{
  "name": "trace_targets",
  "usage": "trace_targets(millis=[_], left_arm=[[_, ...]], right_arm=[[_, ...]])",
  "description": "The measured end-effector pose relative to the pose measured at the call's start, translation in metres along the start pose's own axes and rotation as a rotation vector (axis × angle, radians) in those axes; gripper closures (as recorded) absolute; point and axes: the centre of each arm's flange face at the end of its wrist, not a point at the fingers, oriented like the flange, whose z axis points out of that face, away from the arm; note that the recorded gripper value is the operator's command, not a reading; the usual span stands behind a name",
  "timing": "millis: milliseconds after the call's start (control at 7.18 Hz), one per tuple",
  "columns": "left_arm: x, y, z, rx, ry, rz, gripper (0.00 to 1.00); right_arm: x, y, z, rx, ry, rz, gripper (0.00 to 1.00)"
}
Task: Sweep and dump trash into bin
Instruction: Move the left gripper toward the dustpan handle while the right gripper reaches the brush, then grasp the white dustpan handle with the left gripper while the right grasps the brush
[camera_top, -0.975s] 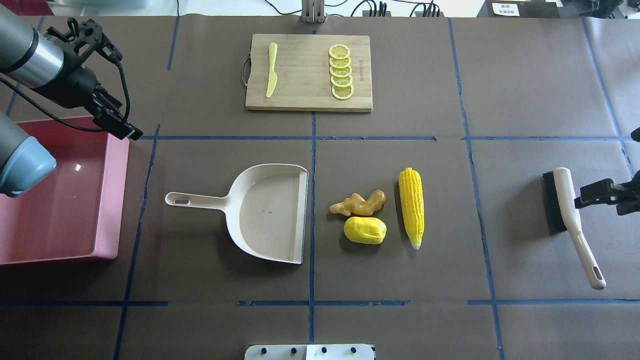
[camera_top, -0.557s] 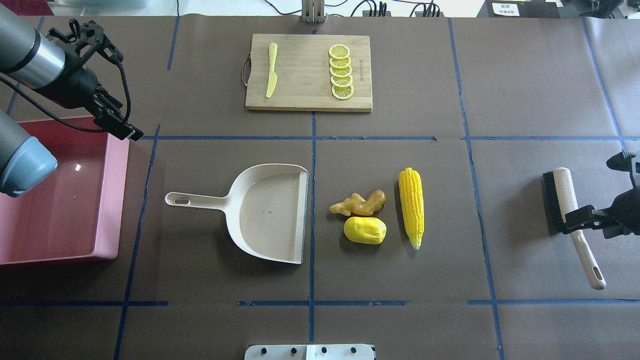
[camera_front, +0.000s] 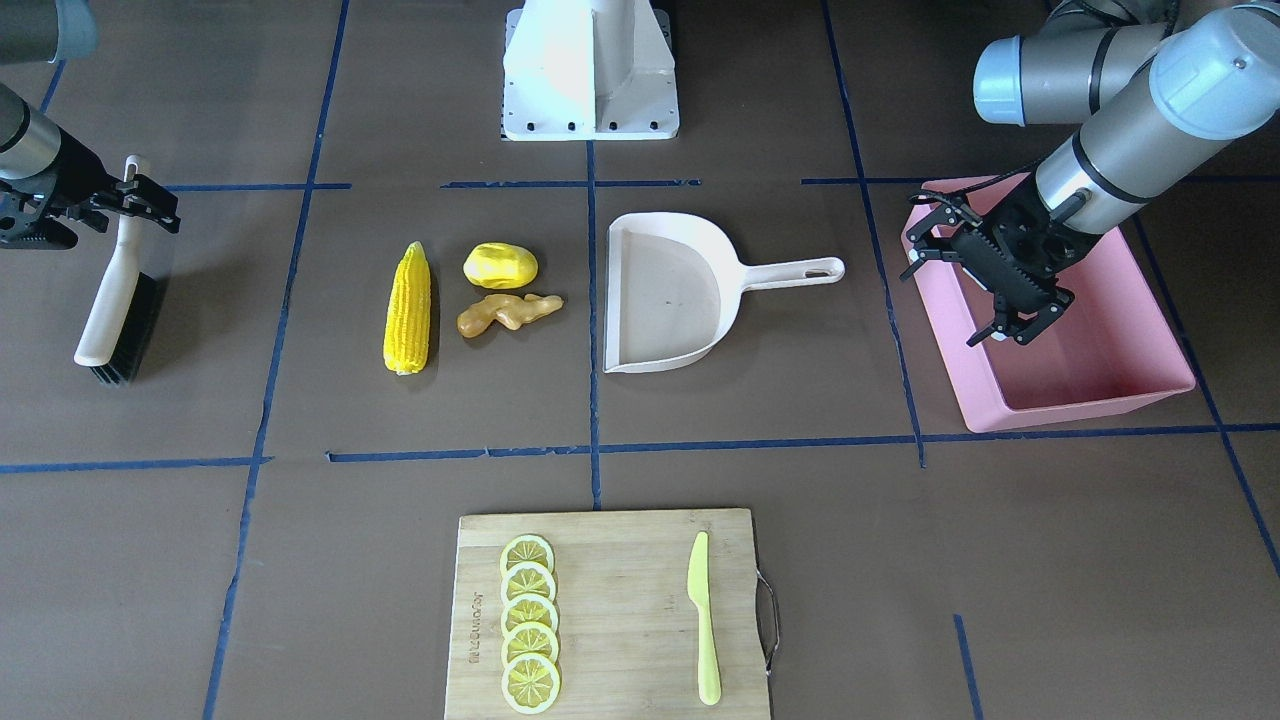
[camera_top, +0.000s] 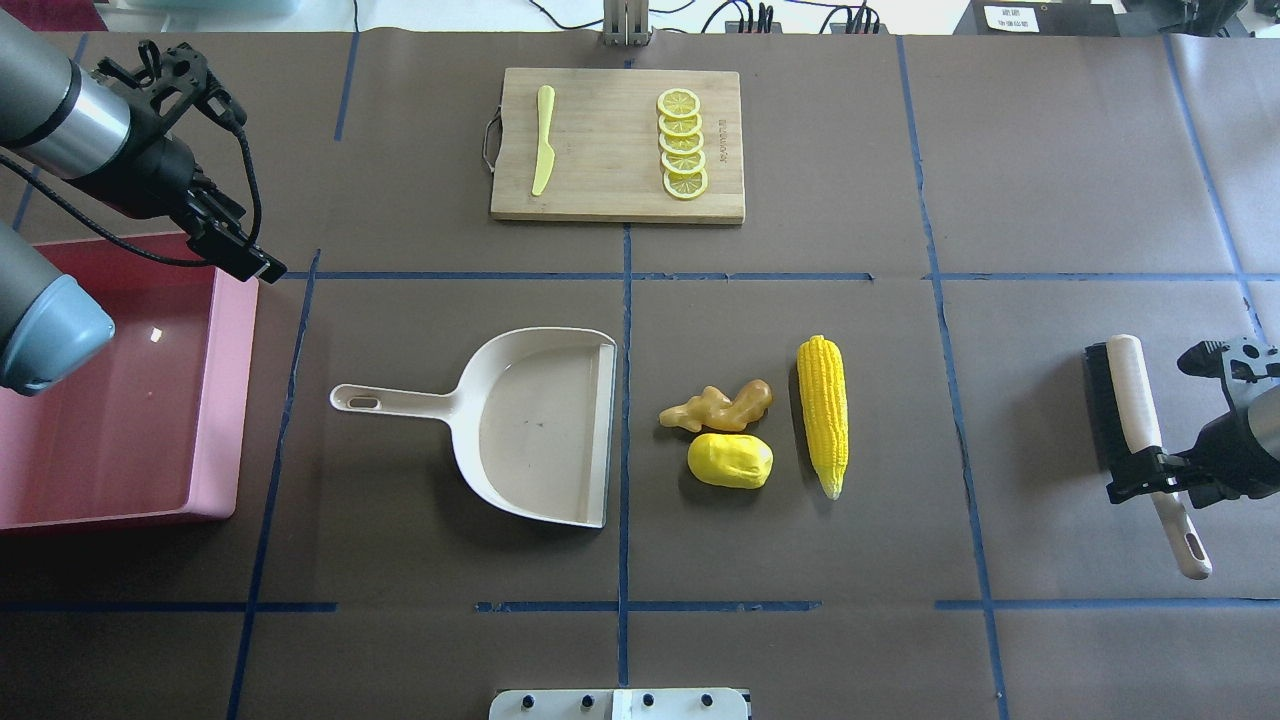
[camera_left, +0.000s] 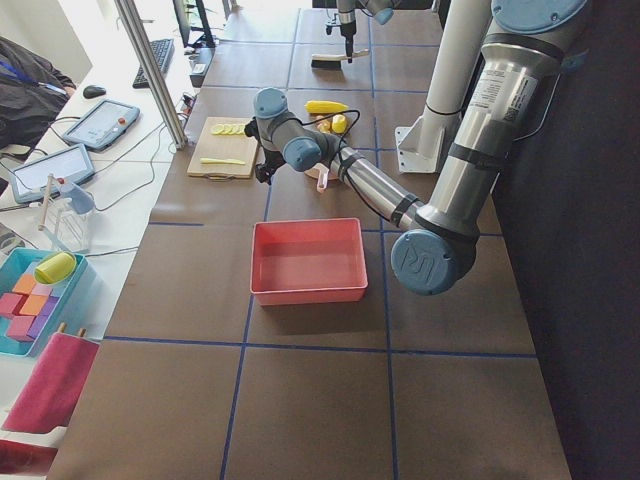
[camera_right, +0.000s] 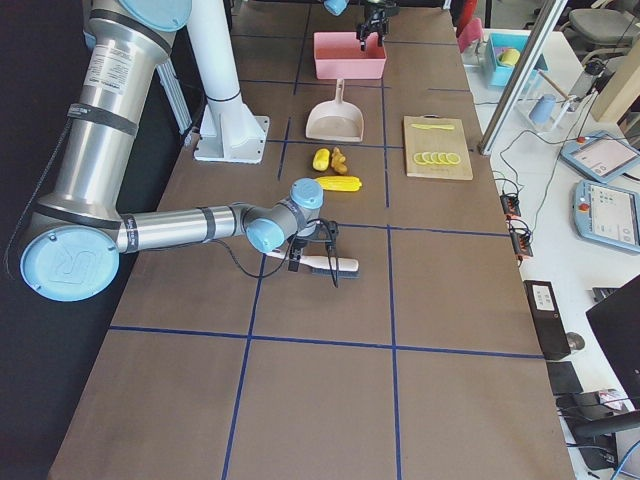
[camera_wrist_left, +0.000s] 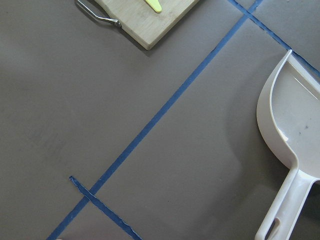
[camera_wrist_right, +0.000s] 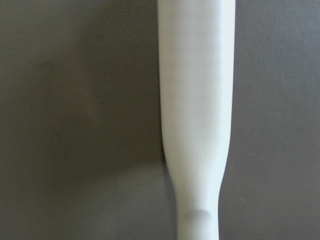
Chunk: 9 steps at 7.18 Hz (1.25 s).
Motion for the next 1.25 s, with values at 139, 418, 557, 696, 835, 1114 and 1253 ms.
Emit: trace_targets(millis=[139, 418, 557, 696, 835, 1114, 1253], left_arm=[[0.002, 0.000, 0.002, -0.002, 0.003, 0.004, 0.00], [0.007, 0.000, 0.011, -0.010, -0.005, 0.013, 0.00], [0.008, -0.001, 0.013, -0.013, -0.010, 0.016, 0.00], [0.010, -0.002, 0.014, -0.012, -0.013, 0.018, 0.00], [0.011, -0.003, 0.014, -0.009, -0.013, 0.023, 0.00], [0.028, -0.007, 0.019, 0.017, 0.001, 0.107, 0.00], [0.042, -0.009, 0.026, 0.036, 0.007, 0.192, 0.00]], right_arm=[[0.001, 0.000, 0.001, -0.002, 0.003, 0.002, 0.66], [0.008, 0.001, 0.005, -0.010, 0.014, 0.012, 1.00], [0.011, 0.001, 0.007, -0.013, 0.019, 0.014, 1.00], [0.011, 0.001, 0.007, -0.015, 0.018, 0.013, 1.00], [0.010, 0.000, 0.004, -0.012, 0.011, 0.012, 1.00], [0.010, -0.006, -0.010, 0.011, -0.009, 0.025, 1.00], [0.013, -0.010, -0.016, 0.021, -0.019, 0.033, 1.00]])
